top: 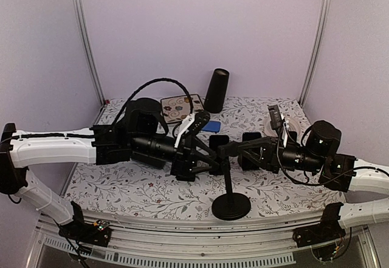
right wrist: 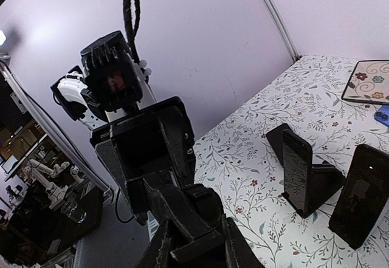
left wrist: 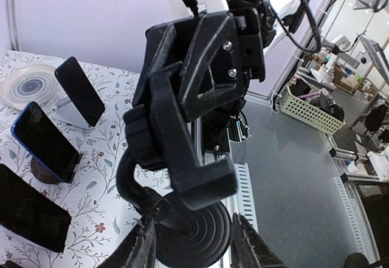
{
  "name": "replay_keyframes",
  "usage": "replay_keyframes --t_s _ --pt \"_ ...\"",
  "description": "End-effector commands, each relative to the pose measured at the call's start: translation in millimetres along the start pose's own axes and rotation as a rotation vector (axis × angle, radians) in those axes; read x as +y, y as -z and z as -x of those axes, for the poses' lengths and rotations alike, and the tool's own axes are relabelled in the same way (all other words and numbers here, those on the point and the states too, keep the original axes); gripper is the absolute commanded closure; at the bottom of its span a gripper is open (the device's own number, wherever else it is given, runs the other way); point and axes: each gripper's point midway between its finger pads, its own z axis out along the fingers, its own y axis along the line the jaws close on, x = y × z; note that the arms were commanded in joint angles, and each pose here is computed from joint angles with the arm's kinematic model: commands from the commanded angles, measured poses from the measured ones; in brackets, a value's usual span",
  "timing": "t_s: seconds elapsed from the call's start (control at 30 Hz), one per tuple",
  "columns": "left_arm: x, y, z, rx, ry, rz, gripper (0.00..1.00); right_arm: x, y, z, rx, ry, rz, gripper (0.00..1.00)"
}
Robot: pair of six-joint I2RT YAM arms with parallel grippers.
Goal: Place the phone on the phone stand
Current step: Pass from the left arm to the right
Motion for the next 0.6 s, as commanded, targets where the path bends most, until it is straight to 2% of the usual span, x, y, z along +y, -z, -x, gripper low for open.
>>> replay_keyframes --t_s 0.0,0.27,0.57 --pt "5 10 8 -0.042 -0.006 0.046 0.60 -2 8 21 -0.109 0.005 -0.041 0.98" --pt "10 16 6 -0.058 0.008 0.076 0.64 -17 12 19 -0.143 -0.018 -0.102 0.98" --pt "12 20 9 -0.092 0.014 0.098 0.65 -34 16 9 -0.194 -0.065 -0.155 0.98"
